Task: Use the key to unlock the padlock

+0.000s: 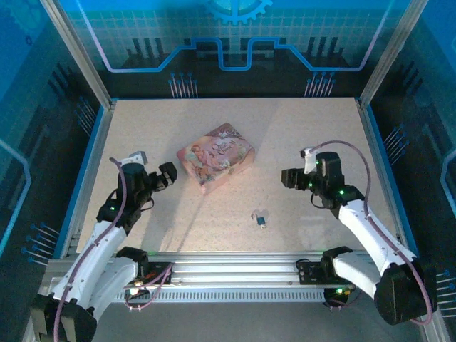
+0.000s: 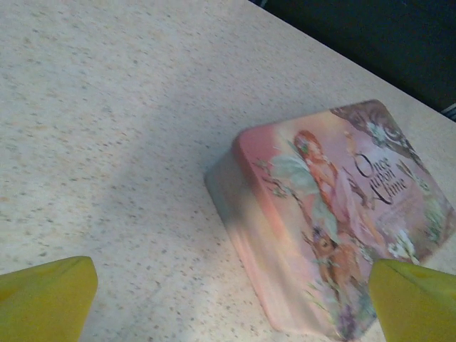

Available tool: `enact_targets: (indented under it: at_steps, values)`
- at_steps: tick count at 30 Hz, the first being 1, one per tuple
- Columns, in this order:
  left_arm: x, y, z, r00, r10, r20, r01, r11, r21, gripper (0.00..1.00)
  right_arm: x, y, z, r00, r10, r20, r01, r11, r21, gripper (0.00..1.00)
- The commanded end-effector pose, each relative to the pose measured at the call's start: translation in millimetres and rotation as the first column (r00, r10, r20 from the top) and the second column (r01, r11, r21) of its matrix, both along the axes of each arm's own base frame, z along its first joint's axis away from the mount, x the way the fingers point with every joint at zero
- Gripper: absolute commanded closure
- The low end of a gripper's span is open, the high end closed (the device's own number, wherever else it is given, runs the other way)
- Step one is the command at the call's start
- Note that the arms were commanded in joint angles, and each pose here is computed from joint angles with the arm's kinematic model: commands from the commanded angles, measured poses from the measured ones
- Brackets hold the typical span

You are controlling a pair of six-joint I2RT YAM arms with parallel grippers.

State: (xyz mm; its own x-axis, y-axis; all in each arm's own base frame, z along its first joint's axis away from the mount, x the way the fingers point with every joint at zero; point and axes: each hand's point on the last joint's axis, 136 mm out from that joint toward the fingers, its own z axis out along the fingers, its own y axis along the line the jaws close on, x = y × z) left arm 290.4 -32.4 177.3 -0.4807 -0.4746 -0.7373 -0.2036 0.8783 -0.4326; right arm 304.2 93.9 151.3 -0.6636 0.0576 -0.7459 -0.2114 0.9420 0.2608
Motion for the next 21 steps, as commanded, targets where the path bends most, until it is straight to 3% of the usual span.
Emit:
enact_targets:
  at_steps: [1, 6, 15, 21]
  values:
    - [0.8, 26.6, 1.1, 0.996, 0.084, 0.033, -0.087, 0.990, 0.112, 0.01, 12.2, -27.3, 3.4, 0.992, -0.081, 0.092, 0.083, 0.996, -0.019, 0.17]
    - [0.3, 49.9, -14.1, 0.986, 0.159, 0.054, -0.167, 0.967, 0.194, 0.01, 23.8, -57.0, 2.3, 0.968, -0.163, 0.191, 0.176, 0.983, -0.052, 0.00]
    - [2.7, 65.5, -26.8, 0.980, 0.164, 0.116, -0.194, 0.925, 0.327, 0.01, 49.6, -76.7, -24.8, 0.959, -0.159, 0.234, 0.198, 0.968, -0.154, 0.00]
    - [1.8, 70.6, -37.5, 0.974, 0.177, 0.142, -0.216, 0.913, 0.345, 0.01, 63.4, -75.6, -39.4, 0.959, -0.127, 0.255, 0.172, 0.972, -0.163, 0.00]
